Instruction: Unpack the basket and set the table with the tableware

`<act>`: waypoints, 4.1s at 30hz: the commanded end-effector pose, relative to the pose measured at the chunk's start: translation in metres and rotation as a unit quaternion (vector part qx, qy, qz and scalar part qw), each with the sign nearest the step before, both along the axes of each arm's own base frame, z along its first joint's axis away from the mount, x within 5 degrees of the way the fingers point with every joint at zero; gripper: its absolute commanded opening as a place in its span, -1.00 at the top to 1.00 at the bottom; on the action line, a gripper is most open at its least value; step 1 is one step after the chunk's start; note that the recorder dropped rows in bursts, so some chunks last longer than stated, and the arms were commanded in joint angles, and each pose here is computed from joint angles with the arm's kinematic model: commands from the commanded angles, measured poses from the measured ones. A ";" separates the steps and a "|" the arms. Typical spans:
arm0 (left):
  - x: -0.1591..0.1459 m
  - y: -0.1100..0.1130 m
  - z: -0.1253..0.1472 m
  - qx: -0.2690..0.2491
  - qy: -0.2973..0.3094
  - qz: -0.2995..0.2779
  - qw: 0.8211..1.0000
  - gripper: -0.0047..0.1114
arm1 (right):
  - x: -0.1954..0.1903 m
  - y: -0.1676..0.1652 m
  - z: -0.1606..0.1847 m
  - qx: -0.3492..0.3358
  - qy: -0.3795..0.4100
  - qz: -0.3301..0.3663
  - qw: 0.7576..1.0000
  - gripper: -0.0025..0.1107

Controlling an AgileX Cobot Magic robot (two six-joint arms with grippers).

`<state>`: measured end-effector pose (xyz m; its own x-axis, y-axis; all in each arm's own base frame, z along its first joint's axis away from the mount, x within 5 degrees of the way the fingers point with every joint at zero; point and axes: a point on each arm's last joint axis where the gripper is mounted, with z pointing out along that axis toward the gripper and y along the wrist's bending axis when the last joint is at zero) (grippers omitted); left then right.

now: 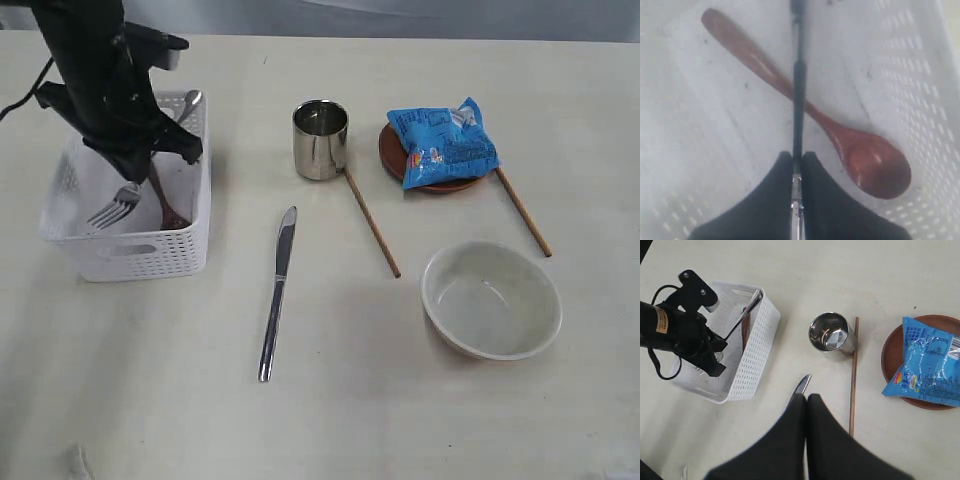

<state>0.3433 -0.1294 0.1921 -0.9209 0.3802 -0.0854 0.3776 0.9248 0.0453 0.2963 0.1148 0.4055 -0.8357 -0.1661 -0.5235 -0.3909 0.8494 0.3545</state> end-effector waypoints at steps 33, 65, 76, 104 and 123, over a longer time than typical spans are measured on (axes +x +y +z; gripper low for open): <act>-0.114 -0.168 0.042 0.083 -0.181 -0.934 0.297 0.92 | -0.025 -0.015 0.027 -0.034 -0.070 0.013 0.997 0.96; -0.113 -0.187 -0.030 0.034 -0.105 -0.942 0.318 0.91 | -0.025 -0.015 0.027 -0.034 -0.070 0.013 0.997 0.96; -0.109 -0.192 -0.036 0.038 -0.126 -0.924 0.360 0.15 | -0.025 -0.015 0.027 -0.034 -0.070 0.013 0.997 0.96; -0.098 -0.111 0.115 -0.148 -0.199 -0.287 0.925 0.92 | -0.097 -0.008 -0.050 -0.060 0.049 0.070 0.995 0.89; -0.184 0.039 0.280 -0.260 -0.481 -0.113 0.830 0.92 | -0.104 0.088 -0.159 -0.141 0.186 0.165 0.958 0.14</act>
